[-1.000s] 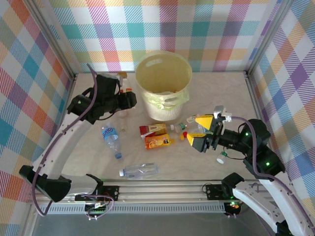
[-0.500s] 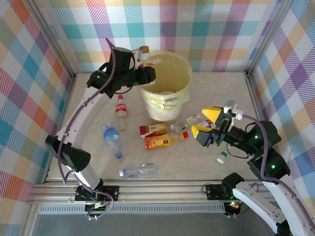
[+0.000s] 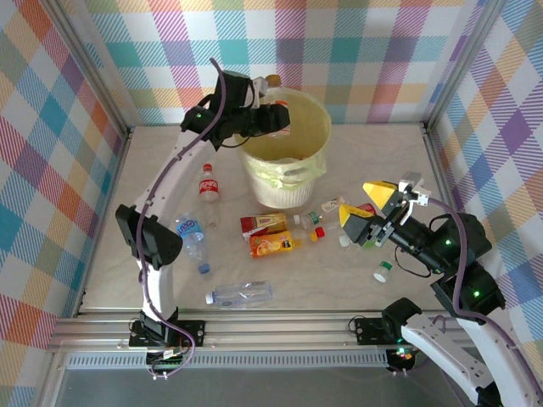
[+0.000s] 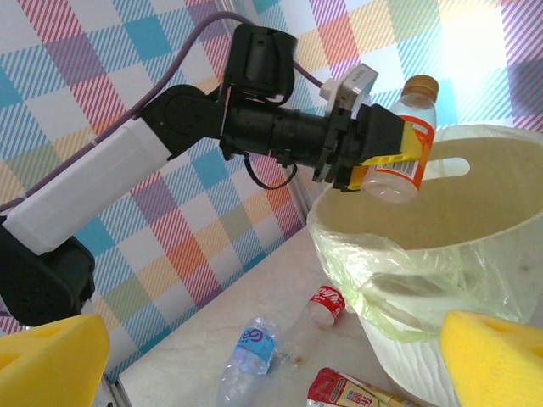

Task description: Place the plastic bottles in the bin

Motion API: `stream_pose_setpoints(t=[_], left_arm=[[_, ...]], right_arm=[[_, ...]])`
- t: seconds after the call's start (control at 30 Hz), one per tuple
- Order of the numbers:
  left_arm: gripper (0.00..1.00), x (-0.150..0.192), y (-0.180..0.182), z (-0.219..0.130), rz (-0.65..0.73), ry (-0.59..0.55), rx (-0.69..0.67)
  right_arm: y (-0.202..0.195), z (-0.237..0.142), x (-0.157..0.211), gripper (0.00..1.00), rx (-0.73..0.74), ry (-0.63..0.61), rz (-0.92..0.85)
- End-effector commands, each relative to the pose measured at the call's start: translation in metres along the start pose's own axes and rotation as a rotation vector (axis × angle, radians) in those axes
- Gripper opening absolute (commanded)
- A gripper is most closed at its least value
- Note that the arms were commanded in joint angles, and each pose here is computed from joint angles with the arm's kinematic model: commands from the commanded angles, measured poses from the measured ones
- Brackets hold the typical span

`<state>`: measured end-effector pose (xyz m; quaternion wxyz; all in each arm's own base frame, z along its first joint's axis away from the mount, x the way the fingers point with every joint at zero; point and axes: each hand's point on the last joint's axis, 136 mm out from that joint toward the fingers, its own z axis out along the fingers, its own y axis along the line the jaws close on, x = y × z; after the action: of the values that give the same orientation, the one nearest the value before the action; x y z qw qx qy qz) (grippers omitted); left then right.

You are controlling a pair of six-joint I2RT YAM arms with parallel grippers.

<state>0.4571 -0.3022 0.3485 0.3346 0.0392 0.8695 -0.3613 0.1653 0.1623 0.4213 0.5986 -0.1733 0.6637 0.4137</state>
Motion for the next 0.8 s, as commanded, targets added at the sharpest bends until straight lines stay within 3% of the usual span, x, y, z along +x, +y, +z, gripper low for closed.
stream_pose_setpoints(t=[0.0, 0.3, 0.77], left_arm=[[0.52, 0.008, -0.003, 0.009, 0.009, 0.057, 0.015], [0.53, 0.033, 0.014, 0.042, 0.024, 0.169, -0.030], [0.62, 0.048, 0.019, 0.054, 0.033, 0.231, -0.055]], right_arm=[[0.004, -0.003, -0.011, 1.00, 0.001, -0.019, -0.003], [-0.003, 0.002, 0.000, 1.00, 0.024, 0.026, 0.013], [-0.011, 0.009, 0.012, 1.00, 0.057, 0.091, 0.031]])
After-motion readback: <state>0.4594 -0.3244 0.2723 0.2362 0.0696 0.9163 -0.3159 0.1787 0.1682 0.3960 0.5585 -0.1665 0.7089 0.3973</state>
